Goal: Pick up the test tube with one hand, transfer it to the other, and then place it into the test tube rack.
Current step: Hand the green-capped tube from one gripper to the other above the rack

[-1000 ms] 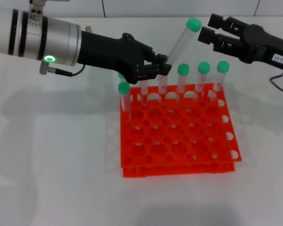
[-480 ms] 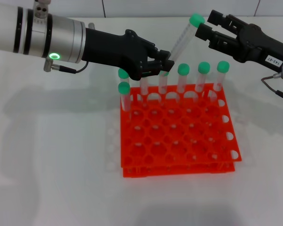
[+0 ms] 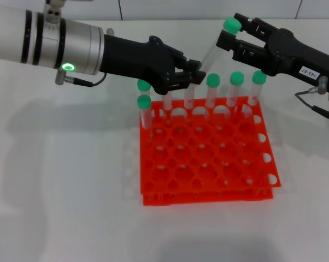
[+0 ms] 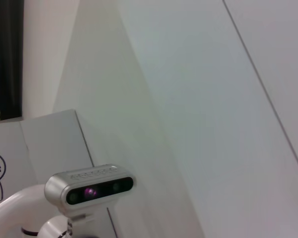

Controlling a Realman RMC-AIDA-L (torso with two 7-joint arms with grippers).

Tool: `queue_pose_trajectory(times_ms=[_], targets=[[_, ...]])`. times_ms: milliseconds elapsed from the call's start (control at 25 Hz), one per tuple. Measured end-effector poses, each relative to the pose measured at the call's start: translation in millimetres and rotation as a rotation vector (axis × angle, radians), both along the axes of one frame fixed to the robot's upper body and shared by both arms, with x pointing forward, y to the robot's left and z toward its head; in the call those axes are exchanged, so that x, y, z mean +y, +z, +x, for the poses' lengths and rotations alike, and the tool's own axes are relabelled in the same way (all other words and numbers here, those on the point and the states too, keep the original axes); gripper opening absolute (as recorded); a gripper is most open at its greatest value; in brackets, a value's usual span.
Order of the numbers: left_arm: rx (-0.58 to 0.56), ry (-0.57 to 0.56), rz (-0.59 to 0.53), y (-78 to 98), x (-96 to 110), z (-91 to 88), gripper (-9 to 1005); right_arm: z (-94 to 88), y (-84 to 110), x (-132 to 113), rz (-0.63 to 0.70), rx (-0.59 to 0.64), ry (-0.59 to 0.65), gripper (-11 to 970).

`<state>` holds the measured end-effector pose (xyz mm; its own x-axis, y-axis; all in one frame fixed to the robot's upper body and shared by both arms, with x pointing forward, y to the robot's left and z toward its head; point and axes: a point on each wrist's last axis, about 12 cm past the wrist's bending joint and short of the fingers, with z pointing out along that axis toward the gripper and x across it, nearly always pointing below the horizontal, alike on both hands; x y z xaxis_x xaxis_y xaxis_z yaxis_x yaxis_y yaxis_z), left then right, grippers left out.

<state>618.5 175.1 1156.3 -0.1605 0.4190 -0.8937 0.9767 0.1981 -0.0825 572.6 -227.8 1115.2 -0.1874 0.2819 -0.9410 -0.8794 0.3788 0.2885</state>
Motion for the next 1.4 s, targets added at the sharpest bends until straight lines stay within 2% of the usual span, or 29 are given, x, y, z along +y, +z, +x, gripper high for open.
queue_pose_trajectory(times_ms=[720,920,1120,1400], targets=[[0.003,-0.028,0.018,0.0,-6.9,-1.2,189,-1.5,-1.3,-0.5,0.003,-0.005,-0.007,788],[-0.003,-0.031,0.018,1.0,-7.7,-0.7,189,-1.5,-1.4,-0.6,0.003,-0.005,-0.008,654],[-0.002,-0.032,0.018,0.7,-7.7,-0.8,189,-1.5,-1.5,-0.7,0.002,-0.005,-0.009,653],[-0.001,-0.032,0.018,0.3,-7.9,-1.1,189,-1.0,-1.8,-0.6,0.000,-0.003,-0.012,506]])
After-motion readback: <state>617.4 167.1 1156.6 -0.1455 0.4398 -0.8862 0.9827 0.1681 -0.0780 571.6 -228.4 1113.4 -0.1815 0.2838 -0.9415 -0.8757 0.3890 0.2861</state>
